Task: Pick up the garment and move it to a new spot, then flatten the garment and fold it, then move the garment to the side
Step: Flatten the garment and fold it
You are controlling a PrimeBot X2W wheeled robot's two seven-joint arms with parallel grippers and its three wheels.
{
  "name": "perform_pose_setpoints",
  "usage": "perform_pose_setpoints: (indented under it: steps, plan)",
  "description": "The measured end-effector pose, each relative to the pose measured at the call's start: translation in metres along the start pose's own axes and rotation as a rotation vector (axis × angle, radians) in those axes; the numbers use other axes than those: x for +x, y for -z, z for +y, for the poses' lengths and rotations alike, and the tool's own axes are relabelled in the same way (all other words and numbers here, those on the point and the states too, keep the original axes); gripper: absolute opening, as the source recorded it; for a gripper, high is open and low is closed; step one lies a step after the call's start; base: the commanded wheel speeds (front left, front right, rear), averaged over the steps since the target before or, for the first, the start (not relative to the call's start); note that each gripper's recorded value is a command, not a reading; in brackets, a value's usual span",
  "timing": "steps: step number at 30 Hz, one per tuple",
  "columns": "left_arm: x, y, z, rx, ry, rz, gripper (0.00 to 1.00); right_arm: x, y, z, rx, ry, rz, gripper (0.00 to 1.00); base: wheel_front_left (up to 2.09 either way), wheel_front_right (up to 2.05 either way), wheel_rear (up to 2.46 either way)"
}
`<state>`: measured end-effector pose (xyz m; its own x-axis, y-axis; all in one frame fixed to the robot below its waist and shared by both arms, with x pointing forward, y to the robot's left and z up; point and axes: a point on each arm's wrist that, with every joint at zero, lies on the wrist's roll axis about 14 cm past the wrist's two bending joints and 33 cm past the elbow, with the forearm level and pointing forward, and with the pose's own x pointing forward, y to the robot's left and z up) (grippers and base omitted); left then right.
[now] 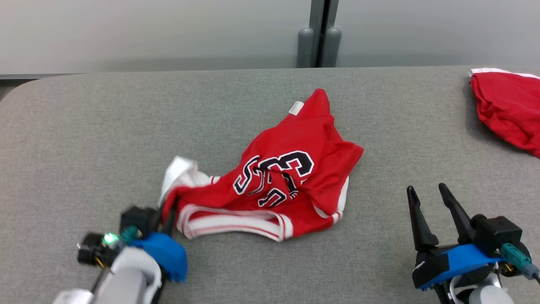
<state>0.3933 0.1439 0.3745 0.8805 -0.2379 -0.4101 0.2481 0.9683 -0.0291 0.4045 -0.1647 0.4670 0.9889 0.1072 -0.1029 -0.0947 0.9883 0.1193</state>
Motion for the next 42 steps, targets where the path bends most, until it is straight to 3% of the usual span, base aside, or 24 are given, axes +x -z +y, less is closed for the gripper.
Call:
perform_pose_setpoints:
  steps: [10, 20, 21, 22, 23, 31, 42]
  plan:
    - [0.053, -0.115, 0.047, 0.163, -0.035, -0.218, 0.00, 0.002, 0.001, -0.025, -0.007, 0.067, 0.000, 1.00, 0.00, 0.00, 0.00]
    - [0.109, -0.159, 0.067, 0.199, -0.048, -0.266, 0.00, 0.004, 0.019, -0.057, -0.017, 0.151, 0.040, 1.00, 0.00, 0.00, 0.00]
    - [0.112, -0.158, 0.068, 0.195, -0.048, -0.261, 0.06, 0.005, 0.021, -0.058, -0.017, 0.154, 0.045, 1.00, 0.00, 0.00, 0.00]
    - [0.116, -0.156, 0.068, 0.194, -0.049, -0.252, 0.45, 0.006, 0.021, -0.059, -0.018, 0.155, 0.045, 1.00, 0.00, 0.00, 0.00]
    - [0.119, -0.151, 0.070, 0.188, -0.052, -0.240, 1.00, 0.008, 0.023, -0.059, -0.018, 0.155, 0.045, 1.00, 0.00, 0.00, 0.00]
    - [0.102, -0.141, 0.074, 0.128, -0.078, -0.254, 1.00, 0.008, 0.018, -0.051, -0.009, 0.134, 0.028, 1.00, 0.00, 0.00, 0.00]
    - [0.045, -0.131, 0.047, 0.039, -0.065, -0.346, 1.00, 0.008, 0.003, -0.029, 0.003, 0.076, -0.015, 1.00, 0.00, 0.00, 0.00]
